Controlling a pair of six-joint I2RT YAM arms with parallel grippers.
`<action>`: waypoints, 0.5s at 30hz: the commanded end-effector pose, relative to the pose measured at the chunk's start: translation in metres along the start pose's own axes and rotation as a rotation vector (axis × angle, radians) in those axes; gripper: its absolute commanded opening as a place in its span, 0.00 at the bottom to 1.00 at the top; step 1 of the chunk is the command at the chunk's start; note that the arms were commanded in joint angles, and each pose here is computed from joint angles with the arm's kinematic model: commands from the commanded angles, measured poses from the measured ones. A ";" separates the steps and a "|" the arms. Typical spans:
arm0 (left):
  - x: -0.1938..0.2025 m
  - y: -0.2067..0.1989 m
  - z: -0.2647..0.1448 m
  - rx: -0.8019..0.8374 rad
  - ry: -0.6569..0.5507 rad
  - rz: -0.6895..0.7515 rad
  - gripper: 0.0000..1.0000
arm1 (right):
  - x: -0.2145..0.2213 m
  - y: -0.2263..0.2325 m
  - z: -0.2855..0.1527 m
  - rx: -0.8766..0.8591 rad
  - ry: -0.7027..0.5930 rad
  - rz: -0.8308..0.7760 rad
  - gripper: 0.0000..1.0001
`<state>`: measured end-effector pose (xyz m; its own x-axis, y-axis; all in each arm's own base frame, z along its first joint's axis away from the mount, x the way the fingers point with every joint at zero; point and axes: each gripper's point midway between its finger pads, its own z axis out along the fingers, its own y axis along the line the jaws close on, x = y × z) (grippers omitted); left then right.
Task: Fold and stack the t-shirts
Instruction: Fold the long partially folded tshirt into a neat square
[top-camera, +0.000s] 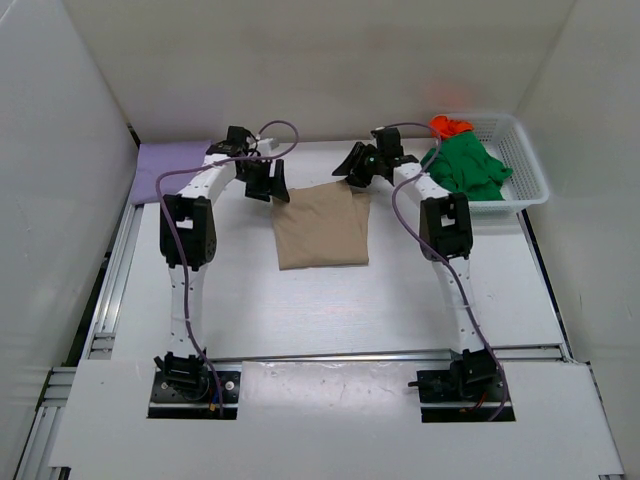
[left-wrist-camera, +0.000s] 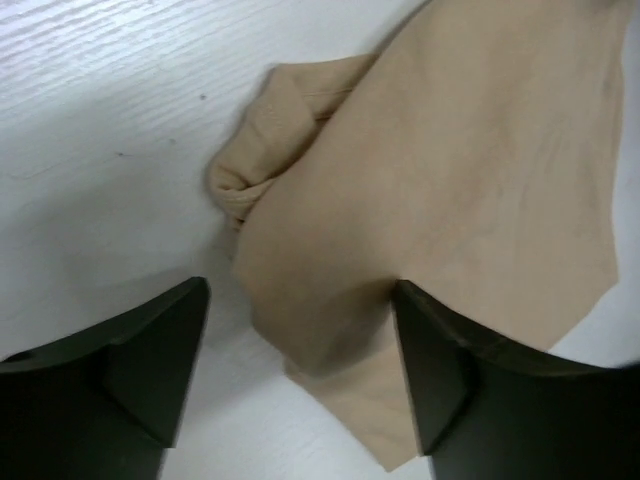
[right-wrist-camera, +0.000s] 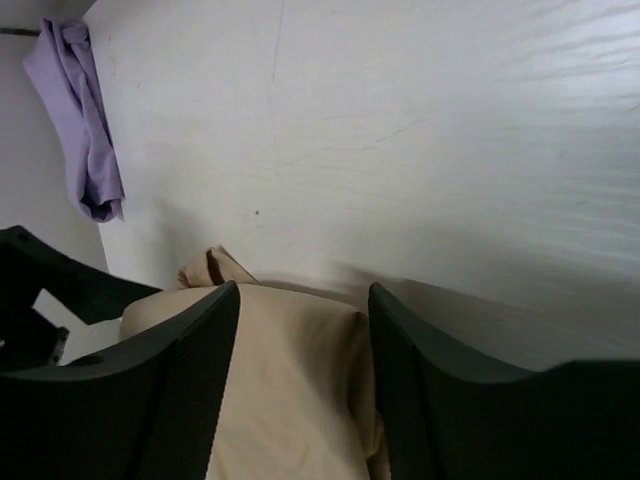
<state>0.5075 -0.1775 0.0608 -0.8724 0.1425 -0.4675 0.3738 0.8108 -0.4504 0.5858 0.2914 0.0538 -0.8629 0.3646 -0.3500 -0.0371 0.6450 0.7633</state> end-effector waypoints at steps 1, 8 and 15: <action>-0.023 0.000 -0.010 -0.004 -0.069 0.040 0.81 | 0.012 0.013 0.003 -0.045 0.024 -0.006 0.51; -0.026 -0.010 -0.004 0.072 -0.070 0.044 0.43 | 0.032 0.010 -0.020 -0.009 0.078 -0.054 0.49; -0.037 -0.030 -0.028 0.077 -0.110 0.079 0.11 | 0.029 0.024 -0.042 -0.019 0.076 -0.050 0.07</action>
<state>0.5142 -0.1834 0.0533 -0.8697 0.1398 -0.4733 0.3882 0.7861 -0.4810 0.5406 0.2931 0.0330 -0.9133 0.2849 -0.2910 -0.0301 0.6655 0.7458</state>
